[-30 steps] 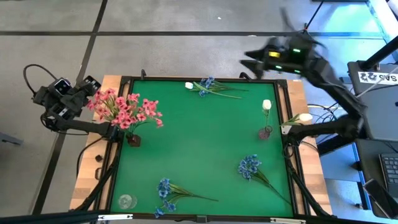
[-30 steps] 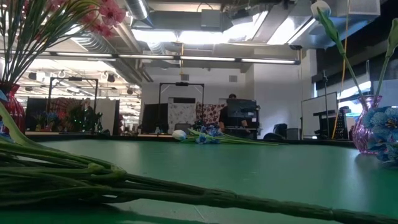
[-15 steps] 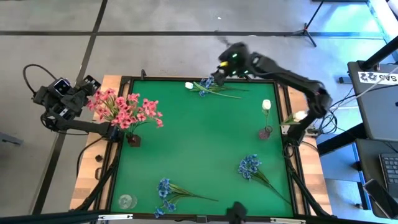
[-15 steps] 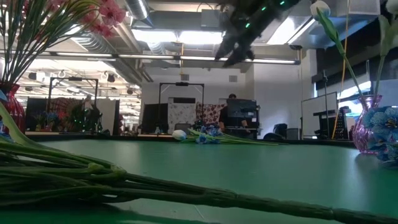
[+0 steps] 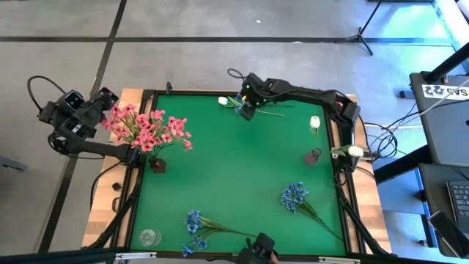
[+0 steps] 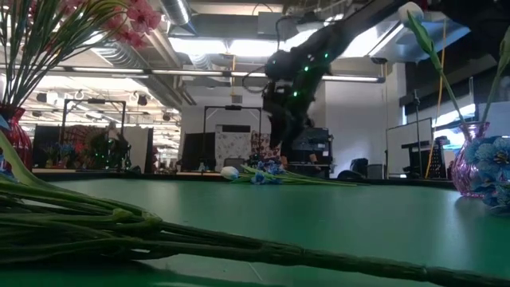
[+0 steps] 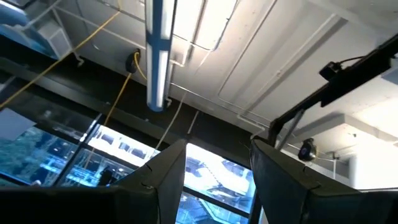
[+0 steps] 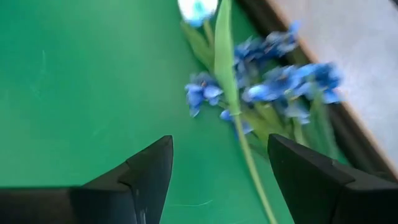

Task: Sort flowers into vase by color
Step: Put the white flower into the violet vase

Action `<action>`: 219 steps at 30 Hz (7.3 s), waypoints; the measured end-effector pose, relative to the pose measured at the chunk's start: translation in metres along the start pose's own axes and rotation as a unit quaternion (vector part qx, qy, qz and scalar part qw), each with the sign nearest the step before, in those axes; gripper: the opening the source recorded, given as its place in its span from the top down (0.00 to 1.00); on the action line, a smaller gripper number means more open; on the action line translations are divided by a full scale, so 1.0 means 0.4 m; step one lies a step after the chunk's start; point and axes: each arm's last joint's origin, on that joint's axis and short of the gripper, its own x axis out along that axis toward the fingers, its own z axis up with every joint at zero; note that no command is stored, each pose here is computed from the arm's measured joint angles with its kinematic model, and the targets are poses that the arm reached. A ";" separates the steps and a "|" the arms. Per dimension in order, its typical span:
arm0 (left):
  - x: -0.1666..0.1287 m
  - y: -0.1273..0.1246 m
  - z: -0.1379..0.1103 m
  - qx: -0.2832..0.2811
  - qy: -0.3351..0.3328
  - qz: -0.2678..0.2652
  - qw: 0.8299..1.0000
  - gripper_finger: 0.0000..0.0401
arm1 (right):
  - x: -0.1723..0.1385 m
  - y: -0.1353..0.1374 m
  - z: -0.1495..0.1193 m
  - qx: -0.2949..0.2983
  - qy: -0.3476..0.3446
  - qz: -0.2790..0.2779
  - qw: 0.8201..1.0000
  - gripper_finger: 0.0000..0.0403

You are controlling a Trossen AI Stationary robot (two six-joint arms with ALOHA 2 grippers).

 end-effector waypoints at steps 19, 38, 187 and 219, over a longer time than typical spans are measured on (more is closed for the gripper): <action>0.000 0.002 0.000 0.000 -0.003 0.013 1.000 0.57 | 0.164 -0.086 -0.076 0.003 0.116 0.008 0.993 0.63; 0.001 0.001 0.002 0.000 -0.002 0.010 1.000 0.57 | -0.023 -0.078 -0.002 0.030 0.001 -0.003 1.000 0.98; 0.267 -0.064 -0.056 0.048 0.193 -0.047 0.979 0.57 | -0.537 -0.018 -0.772 0.141 -0.442 0.066 0.883 1.00; 0.267 -0.064 -0.056 0.061 0.193 -0.050 0.978 0.57 | -0.583 -0.007 -0.795 0.111 -0.389 0.160 0.900 0.98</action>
